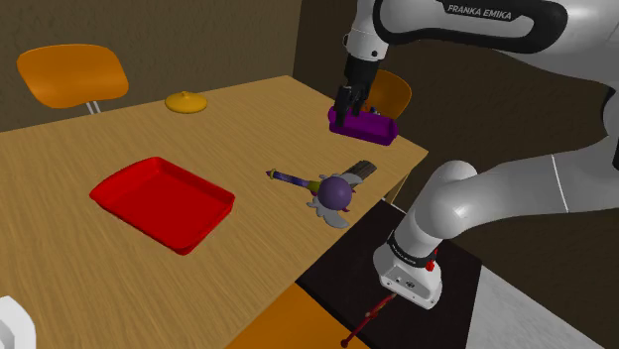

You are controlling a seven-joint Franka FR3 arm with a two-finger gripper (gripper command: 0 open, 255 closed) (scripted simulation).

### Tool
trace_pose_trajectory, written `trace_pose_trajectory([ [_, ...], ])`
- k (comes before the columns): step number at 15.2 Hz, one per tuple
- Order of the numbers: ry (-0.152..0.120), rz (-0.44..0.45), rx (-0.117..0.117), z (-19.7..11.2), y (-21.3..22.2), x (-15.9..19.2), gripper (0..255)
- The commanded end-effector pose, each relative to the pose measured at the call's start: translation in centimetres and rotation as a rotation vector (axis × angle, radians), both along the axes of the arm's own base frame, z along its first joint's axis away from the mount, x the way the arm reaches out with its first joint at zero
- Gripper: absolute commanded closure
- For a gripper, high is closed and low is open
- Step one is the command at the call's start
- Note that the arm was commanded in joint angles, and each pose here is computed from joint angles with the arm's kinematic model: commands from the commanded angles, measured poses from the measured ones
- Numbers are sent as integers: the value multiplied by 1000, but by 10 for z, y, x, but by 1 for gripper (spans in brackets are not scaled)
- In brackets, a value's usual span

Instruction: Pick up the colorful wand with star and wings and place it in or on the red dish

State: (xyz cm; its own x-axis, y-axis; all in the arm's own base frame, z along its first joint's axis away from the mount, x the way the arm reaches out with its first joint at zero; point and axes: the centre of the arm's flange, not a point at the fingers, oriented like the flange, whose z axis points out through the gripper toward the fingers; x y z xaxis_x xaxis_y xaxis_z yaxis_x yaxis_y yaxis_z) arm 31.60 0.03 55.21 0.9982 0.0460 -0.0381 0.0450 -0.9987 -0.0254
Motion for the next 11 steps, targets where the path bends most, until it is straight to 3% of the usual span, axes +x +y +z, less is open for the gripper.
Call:
trace_pose_trajectory([
  [1,0,0,0,0,0,0,0],
  [11,64,137,145,-117,35,46,0],
])
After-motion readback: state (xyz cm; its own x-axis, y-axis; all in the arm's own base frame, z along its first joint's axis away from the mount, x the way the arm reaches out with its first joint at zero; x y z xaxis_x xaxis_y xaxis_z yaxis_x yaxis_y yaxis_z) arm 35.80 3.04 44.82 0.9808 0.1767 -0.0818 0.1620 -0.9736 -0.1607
